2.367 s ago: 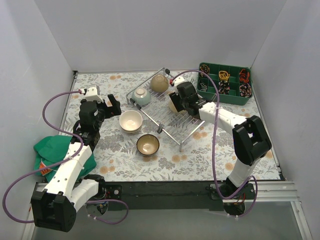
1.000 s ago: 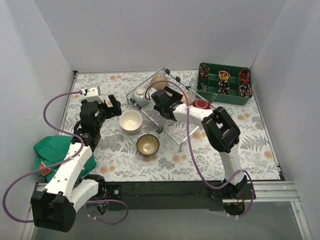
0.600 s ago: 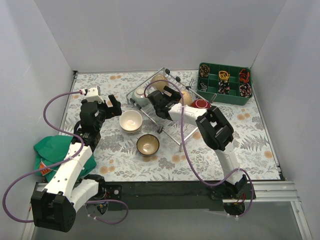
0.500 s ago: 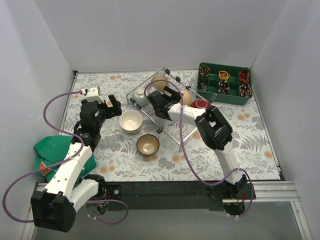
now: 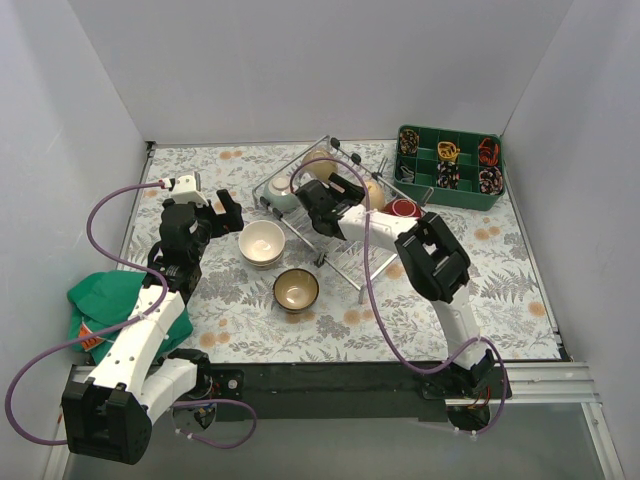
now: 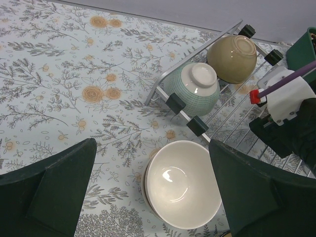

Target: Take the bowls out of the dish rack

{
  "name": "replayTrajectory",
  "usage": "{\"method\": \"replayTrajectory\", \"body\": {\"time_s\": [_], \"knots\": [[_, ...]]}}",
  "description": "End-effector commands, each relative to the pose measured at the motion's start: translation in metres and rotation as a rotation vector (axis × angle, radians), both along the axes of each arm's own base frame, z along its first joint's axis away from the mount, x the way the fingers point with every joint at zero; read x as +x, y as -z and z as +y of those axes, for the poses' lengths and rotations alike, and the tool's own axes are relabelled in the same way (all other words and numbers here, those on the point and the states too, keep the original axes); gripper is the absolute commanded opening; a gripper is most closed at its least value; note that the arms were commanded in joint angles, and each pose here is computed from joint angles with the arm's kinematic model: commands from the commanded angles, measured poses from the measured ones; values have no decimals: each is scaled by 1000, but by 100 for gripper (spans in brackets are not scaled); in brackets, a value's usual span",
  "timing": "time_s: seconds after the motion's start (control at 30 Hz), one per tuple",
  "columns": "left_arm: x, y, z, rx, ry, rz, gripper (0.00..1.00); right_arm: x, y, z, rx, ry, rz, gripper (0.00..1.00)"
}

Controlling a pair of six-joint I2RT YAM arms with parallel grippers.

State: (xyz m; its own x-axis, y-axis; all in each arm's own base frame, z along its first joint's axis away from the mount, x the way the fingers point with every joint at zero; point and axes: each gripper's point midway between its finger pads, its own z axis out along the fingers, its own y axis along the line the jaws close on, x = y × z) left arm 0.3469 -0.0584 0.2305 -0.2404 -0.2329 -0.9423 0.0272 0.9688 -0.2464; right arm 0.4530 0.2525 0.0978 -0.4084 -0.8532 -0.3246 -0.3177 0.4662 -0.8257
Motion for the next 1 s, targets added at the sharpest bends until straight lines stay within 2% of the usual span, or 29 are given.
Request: {"method": "replayTrajectory", "body": {"time_s": [0.0,0.17,0.37,0.53,0.57,0.97], "knots": [[-3,-8,0,9,5,-31,98,-11,-52,-3,76,-6,-41,39],[-4,-7,-2,5,17,-28,98,-17,-86,0,180,-38,-76,31],[-4,-7,-6,-2,41,-28,98,-30,-105,8,343,-86,-67,22],[-5,-7,-14,-12,82,-28,98,-42,-114,17,508,-130,-29,22],[-5,-7,-15,-14,87,-28,98,-45,-121,21,580,-149,-16,22],[-23,-14,-63,-119,354,-39,98,-91,-159,40,992,-299,92,20]]}}
